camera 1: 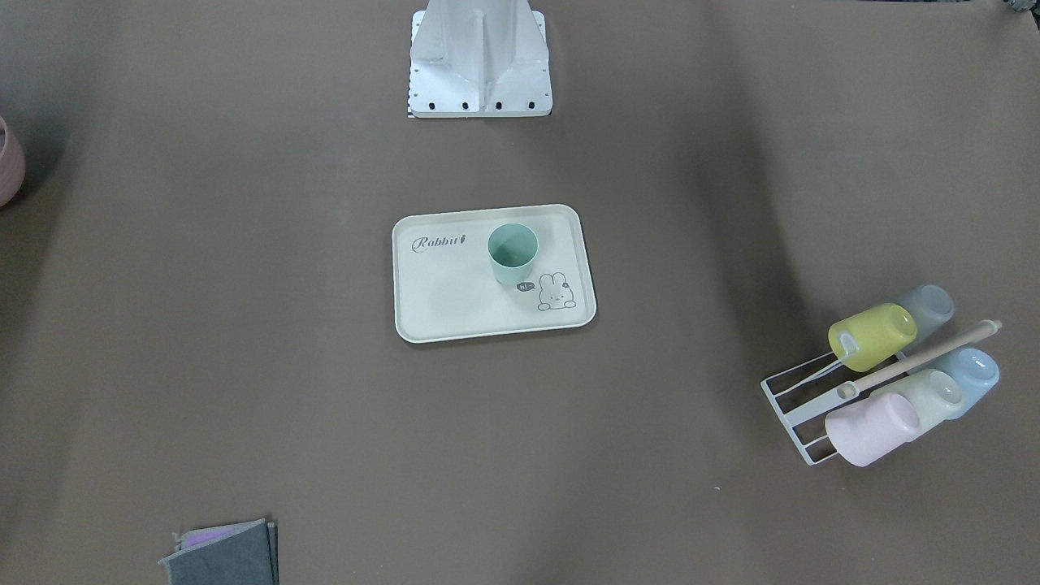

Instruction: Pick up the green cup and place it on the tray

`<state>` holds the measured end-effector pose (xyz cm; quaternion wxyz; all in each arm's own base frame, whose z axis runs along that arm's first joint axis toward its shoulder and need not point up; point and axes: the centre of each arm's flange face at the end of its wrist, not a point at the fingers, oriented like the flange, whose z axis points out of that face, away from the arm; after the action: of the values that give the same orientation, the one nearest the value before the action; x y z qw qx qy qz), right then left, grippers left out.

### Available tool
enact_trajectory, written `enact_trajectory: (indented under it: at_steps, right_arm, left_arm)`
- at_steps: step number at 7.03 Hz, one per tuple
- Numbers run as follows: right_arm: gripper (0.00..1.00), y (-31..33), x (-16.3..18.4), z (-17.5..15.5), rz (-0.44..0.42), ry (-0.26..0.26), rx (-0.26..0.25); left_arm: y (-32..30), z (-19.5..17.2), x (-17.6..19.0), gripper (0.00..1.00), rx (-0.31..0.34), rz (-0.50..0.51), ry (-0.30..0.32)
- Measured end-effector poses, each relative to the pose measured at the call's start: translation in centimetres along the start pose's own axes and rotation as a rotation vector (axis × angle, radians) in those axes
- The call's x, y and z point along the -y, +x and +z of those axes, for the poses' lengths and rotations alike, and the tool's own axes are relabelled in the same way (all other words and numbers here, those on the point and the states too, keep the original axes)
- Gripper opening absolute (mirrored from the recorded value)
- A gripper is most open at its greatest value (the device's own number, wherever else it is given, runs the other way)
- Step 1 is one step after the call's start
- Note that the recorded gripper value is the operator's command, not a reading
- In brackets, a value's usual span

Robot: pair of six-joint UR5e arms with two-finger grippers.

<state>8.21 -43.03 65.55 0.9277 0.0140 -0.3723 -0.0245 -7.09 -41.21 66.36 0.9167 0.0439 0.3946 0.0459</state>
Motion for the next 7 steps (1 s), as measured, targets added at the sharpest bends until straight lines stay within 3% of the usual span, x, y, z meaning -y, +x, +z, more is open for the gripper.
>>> enact_trajectory:
  at_steps: [7]
  right_arm:
    - [1.0,0.03,-0.01,0.04,0.001,-0.001,0.001]
  left_arm:
    - [-0.25,-0.18,-0.35,0.99,0.001,-0.007,0.004]
